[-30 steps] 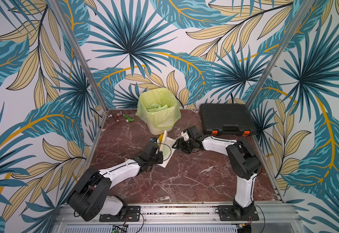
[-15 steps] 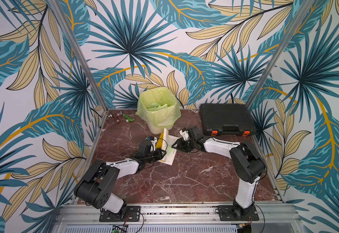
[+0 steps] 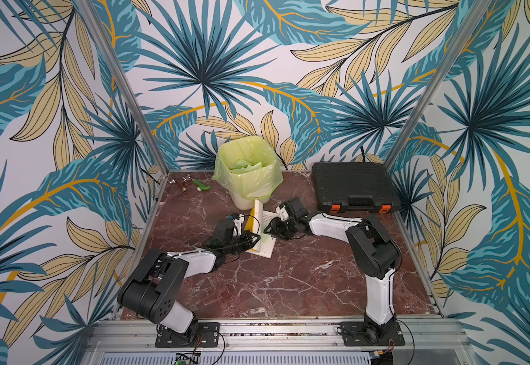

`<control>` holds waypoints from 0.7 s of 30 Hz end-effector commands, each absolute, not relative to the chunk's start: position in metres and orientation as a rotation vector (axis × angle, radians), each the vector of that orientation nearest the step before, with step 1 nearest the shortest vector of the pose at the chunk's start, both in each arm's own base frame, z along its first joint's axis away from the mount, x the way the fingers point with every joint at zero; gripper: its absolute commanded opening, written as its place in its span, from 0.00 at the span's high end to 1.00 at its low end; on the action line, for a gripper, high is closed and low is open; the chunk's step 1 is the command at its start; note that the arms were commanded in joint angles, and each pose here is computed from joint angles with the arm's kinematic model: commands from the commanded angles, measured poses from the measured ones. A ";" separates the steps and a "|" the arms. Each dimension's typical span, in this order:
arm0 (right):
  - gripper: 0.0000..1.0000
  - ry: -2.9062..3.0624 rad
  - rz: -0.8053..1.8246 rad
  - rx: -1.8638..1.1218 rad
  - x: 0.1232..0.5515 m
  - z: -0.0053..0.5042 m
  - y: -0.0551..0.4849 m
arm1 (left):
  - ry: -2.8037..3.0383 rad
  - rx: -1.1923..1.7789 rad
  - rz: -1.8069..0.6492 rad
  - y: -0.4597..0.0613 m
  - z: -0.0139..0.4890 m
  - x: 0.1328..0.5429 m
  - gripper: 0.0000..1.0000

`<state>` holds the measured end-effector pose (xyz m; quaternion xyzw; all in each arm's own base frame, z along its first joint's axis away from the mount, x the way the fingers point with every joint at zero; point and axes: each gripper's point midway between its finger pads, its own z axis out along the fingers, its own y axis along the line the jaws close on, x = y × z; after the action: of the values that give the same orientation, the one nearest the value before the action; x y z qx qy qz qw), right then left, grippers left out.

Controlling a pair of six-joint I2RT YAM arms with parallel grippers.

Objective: Peel off the used sticky note
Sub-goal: Tear off the note from the book.

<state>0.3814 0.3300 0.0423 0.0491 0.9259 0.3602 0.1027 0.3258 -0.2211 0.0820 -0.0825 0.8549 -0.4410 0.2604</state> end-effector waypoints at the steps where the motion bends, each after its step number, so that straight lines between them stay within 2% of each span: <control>1: 0.53 2.780 1.020 0.215 0.381 0.021 0.331 | 2.320 -0.216 -1.278 -0.227 0.082 0.317 1.00; 10: 0.52 2.768 0.984 0.085 0.385 0.024 0.334 | 2.296 -0.219 -1.308 -0.225 0.090 0.318 1.00; 21: 0.40 2.687 0.637 -0.655 0.371 0.040 0.312 | 2.381 -0.131 -1.183 -0.197 0.102 0.318 1.00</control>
<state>0.3841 0.3288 0.0439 -0.1362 0.9364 0.2865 0.1501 0.3265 -0.2030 0.1004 -0.0719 0.8543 -0.4462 0.2566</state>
